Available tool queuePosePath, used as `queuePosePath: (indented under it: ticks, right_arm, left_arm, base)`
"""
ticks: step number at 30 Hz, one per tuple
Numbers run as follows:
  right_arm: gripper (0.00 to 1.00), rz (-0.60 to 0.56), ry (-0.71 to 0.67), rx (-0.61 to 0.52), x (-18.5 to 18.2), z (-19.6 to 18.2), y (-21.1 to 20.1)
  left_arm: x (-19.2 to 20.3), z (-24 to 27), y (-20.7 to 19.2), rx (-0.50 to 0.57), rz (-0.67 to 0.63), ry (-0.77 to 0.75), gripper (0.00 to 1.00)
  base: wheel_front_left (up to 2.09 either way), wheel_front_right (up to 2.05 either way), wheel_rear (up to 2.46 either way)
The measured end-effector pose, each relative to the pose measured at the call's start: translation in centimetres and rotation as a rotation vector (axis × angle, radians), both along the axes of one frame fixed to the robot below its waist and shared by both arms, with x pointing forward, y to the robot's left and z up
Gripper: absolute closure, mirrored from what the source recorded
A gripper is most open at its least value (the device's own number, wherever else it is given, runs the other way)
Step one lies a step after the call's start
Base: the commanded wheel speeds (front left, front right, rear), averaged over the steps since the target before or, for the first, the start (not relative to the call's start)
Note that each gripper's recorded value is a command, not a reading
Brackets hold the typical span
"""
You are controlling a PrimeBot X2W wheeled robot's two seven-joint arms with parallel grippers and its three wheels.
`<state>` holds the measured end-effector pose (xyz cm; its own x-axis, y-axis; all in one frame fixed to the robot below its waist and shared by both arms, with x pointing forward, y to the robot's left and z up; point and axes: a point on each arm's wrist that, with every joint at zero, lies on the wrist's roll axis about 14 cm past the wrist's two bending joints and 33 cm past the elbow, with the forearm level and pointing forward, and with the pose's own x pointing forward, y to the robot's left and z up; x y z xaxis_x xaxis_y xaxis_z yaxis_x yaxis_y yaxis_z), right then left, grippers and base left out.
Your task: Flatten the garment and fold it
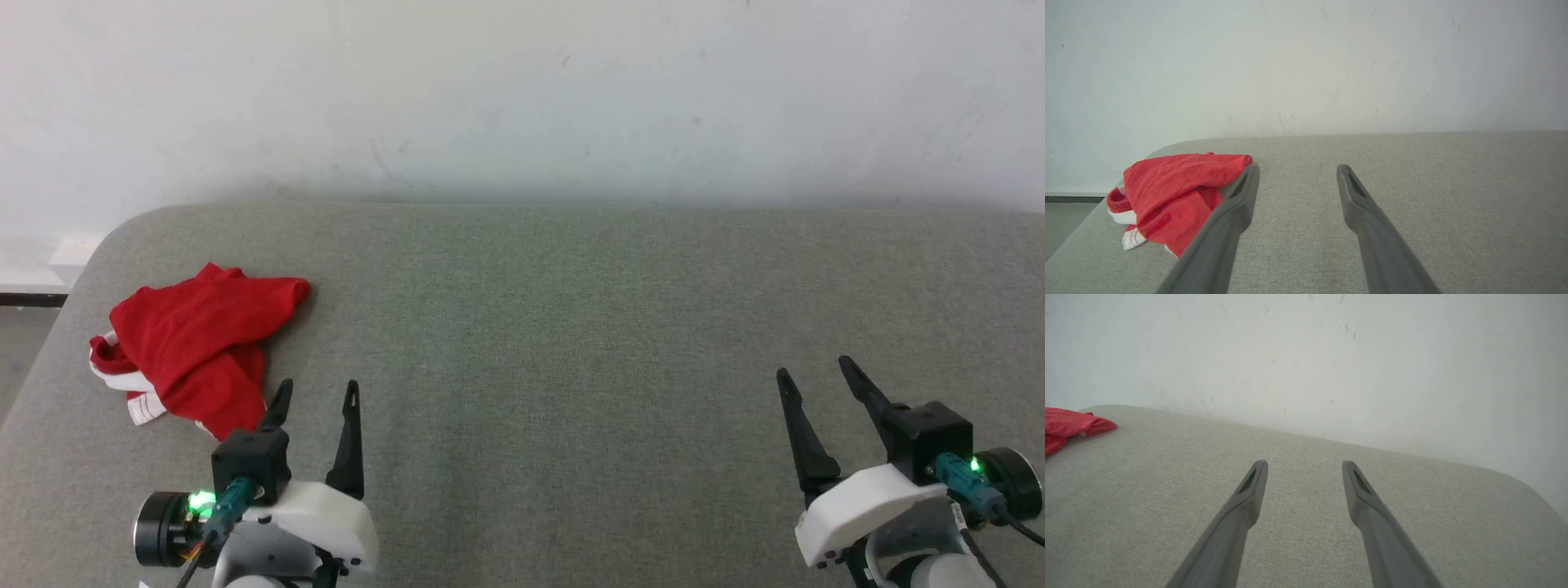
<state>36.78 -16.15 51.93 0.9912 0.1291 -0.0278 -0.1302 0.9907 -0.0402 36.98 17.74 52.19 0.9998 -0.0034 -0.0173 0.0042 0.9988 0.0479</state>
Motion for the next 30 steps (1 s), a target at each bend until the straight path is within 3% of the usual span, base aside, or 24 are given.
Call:
queuePosePath:
  ticks: [14, 30]
  right_arm:
    - [0.00, -0.004, -0.023, 0.016, -0.1, 0.3, -0.2]
    - [0.00, 0.077, -0.055, 0.034, 0.6, 0.8, 2.5]
  left_arm:
    - [-0.5, 0.4, 0.3, -0.011, 0.012, -0.029, 0.00]
    - [-2.6, 0.7, 2.7, -0.019, 0.091, -0.059, 0.00]
  base:
    - [0.00, 0.00, 0.00]
    - [0.00, 0.00, 0.00]
